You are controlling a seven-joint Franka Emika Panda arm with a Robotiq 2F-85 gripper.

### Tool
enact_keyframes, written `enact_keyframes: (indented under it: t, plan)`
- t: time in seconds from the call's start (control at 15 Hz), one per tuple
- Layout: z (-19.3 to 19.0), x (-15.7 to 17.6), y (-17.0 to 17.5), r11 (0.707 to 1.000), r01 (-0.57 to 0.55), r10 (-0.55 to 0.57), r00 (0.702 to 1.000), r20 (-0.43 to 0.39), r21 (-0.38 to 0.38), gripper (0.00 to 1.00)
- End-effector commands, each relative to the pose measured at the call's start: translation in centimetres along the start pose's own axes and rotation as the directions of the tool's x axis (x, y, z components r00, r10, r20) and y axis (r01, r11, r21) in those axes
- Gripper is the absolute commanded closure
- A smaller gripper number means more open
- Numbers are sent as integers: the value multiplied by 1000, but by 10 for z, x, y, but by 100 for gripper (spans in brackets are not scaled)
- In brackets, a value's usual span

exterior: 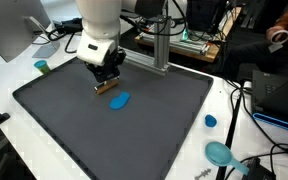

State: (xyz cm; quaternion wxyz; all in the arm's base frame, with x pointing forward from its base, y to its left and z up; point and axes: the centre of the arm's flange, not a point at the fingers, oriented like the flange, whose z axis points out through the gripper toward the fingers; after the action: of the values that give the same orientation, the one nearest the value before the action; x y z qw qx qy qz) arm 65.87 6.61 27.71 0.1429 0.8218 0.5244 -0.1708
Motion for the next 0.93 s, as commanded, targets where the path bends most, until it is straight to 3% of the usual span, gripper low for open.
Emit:
enact_keyframes:
  t: [0.0, 0.2, 0.47, 0.67, 0.87]
  plan:
    - [16, -1, 12, 996, -8, 17, 995, -103, 85, 78]
    - [-37, -45, 18, 997, -28, 46, 972, -231, 78, 78]
    - [-95, -119, 15, 982, -111, 165, 899, -405, 151, 78]
    - [-132, -168, -9, 965, -185, 248, 869, -428, 183, 78]
    - [-142, -201, -58, 947, -243, 308, 872, -380, 209, 78]
